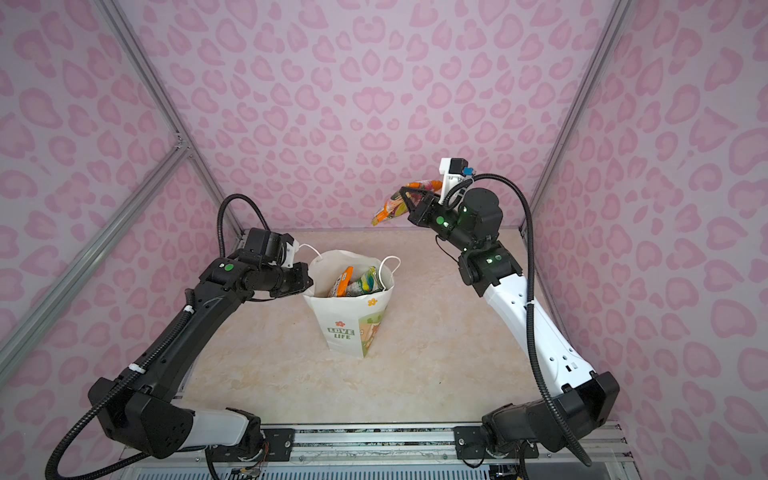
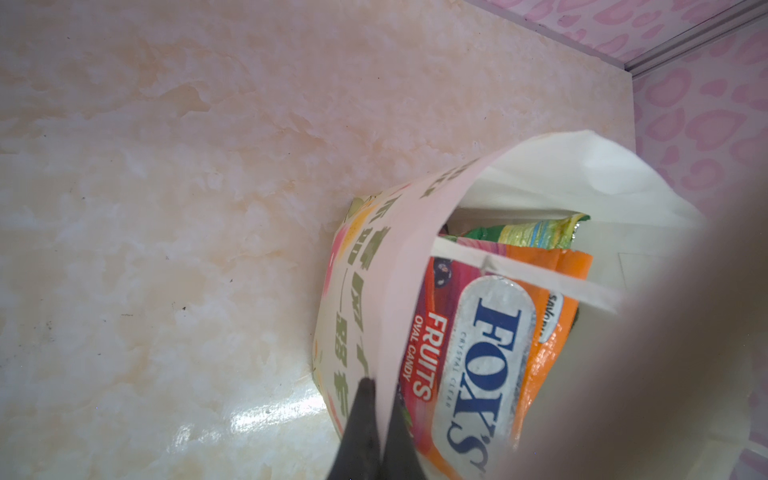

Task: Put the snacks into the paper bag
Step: 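Lift the orange packet with the right gripper and carry it over the bag, then lower the orange packet into the bag with the right gripper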

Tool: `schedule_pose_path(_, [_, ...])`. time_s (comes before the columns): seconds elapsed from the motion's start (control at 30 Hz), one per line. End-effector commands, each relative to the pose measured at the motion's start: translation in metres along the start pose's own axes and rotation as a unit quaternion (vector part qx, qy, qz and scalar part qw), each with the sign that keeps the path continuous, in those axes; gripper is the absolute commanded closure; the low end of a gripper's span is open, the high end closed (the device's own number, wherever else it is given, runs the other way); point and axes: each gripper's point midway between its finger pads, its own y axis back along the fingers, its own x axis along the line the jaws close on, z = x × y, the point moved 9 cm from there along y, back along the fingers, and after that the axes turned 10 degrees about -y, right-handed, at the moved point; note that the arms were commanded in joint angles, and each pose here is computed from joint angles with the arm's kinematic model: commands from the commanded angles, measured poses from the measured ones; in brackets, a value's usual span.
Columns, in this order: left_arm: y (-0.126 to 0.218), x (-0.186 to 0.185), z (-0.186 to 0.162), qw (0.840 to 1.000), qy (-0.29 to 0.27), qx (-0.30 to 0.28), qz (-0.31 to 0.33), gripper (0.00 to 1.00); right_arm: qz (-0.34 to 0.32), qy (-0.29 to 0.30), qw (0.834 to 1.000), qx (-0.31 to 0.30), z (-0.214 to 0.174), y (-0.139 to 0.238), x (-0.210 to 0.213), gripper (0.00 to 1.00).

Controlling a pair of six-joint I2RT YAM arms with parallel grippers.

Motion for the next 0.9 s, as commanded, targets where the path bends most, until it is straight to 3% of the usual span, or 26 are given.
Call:
schedule_pose_path(0.0, [0.001, -0.003, 0.004, 1.000, -0.007, -0.015, -0.014, 0.96, 0.004, 0.033, 0.999, 0.025, -0.015, -0.007, 0.019, 1.00])
schedule_pose_path(0.2, [0.000, -0.003, 0.004, 1.000, -0.006, -0.014, -0.013, 0.96, 0.028, 0.042, 0.995, 0.086, -0.049, -0.026, 0.042, 1.00])
schedule_pose_path(0.53, [-0.002, -0.002, 0.004, 1.000, -0.006, -0.010, -0.011, 0.96, 0.011, 0.037, 0.988, 0.151, -0.103, -0.035, 0.037, 1.00])
schedule_pose_path(0.87, [-0.004, -0.002, 0.004, 1.000, -0.004, -0.007, -0.011, 0.96, -0.028, 0.030, 0.985, 0.165, -0.123, -0.017, 0.026, 1.00])
